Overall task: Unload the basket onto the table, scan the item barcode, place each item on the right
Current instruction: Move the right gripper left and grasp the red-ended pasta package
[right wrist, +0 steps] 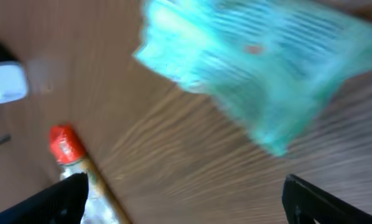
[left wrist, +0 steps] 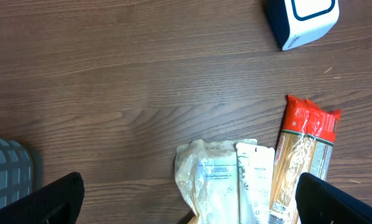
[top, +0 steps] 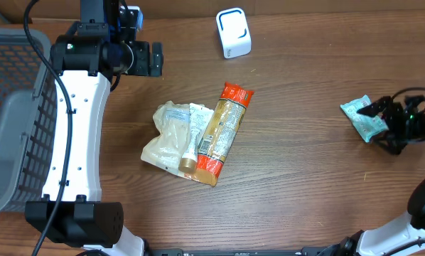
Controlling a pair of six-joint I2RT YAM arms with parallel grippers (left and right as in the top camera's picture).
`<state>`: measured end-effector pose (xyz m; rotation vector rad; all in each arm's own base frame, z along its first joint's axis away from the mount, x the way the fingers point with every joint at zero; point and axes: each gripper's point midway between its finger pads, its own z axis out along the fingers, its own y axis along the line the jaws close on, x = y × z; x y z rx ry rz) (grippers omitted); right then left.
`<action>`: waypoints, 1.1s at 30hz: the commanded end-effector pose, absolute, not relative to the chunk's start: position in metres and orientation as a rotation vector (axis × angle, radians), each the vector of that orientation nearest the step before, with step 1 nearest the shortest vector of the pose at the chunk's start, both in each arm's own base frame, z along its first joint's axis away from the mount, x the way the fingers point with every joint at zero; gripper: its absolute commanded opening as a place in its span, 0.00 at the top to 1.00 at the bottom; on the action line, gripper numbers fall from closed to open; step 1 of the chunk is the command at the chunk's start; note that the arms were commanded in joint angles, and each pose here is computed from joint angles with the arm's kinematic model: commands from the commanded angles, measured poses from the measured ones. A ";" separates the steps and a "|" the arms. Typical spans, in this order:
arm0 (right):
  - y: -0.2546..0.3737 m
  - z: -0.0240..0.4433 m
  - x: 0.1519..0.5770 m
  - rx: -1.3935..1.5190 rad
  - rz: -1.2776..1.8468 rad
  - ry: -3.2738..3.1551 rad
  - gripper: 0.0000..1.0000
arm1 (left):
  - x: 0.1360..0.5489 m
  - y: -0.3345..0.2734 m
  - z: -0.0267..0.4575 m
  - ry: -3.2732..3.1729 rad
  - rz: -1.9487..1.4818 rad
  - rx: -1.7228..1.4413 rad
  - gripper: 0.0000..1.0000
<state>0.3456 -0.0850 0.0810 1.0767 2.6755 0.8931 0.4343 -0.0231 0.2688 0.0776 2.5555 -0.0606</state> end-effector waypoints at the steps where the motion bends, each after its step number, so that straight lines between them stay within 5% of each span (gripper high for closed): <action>1: -0.063 0.131 0.377 0.798 0.899 2.649 0.00 | 0.433 -0.024 0.279 2.527 -0.047 0.104 0.01; 12: 0.093 0.155 0.412 0.334 1.042 2.694 0.00 | 0.433 -0.024 0.279 2.527 -0.047 0.104 0.00; 17: 0.152 0.129 0.401 0.294 0.936 2.823 0.01 | 0.433 -0.024 0.279 2.527 -0.047 0.104 0.01; 25: 0.236 0.078 0.381 0.234 0.933 2.965 0.16 | 0.433 -0.024 0.279 2.527 -0.047 0.104 0.01; 33: 0.262 0.023 0.365 0.325 0.872 3.094 0.20 | 0.433 -0.024 0.279 2.527 -0.047 0.104 0.00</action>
